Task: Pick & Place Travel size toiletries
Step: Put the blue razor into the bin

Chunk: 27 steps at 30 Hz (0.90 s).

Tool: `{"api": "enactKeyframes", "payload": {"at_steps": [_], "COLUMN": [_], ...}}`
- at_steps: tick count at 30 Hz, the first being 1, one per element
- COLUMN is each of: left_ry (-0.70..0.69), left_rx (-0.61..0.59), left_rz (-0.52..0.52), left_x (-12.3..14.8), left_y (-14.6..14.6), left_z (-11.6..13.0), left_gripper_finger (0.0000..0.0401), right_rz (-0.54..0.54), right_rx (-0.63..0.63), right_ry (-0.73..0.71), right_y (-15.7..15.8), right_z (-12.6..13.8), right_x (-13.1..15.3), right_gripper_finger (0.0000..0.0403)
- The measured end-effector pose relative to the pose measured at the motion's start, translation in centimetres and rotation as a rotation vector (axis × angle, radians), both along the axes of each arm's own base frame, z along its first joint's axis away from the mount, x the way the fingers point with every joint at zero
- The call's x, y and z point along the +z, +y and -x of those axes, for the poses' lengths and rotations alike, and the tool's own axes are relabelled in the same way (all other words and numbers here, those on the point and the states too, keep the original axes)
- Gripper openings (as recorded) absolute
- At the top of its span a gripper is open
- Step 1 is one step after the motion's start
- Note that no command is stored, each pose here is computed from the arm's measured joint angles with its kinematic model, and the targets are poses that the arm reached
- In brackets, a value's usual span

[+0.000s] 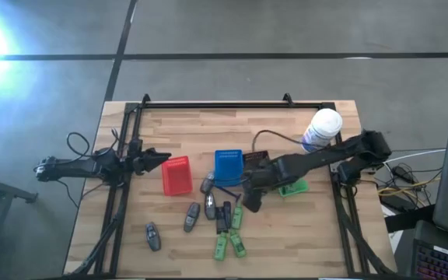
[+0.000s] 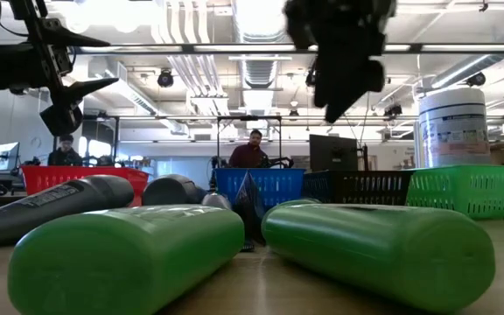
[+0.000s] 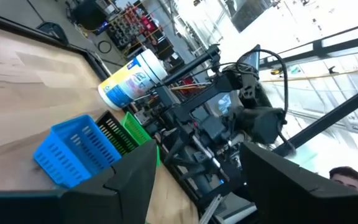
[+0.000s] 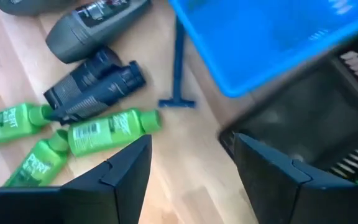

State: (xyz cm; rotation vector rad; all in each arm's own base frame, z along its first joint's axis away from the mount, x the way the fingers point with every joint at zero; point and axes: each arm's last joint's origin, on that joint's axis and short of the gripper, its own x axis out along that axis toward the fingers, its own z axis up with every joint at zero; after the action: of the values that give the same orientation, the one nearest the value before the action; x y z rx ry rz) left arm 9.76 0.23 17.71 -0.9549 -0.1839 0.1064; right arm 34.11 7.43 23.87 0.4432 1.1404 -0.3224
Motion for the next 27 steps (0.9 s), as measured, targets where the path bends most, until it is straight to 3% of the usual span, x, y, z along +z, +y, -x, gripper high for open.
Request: {"api": "enactKeyframes", "payload": {"at_steps": [7, 14, 22, 27], "left_ry": [0.002, 0.042, 0.083, 0.083], "left_rx": [-0.013, -0.157, -0.19, -0.19], "left_rz": [0.005, -0.037, -0.071, -0.071], "left_x": [0.0, -0.4, -0.8, -0.8], "left_y": [0.0, -0.5, -0.6, -0.6], "left_z": [0.0, -0.1, -0.1, -0.1], "left_gripper_finger": [0.0236, 0.0236, 0.0236, 0.0236], "right_rz": [0.069, 0.09, 0.057, 0.103], "right_rx": [0.01, -0.006, -0.039, -0.032], "right_ry": [0.049, 0.095, 0.113, 0.123], "right_y": [3.1, 2.5, 1.0, 0.8], "right_z": [-3.6, -6.6, -7.4, -7.3], "right_x": [-3.5, -6.5, -7.0, -7.4], "right_gripper_finger": [0.0231, 0.0213, 0.0206, 0.0207]}}
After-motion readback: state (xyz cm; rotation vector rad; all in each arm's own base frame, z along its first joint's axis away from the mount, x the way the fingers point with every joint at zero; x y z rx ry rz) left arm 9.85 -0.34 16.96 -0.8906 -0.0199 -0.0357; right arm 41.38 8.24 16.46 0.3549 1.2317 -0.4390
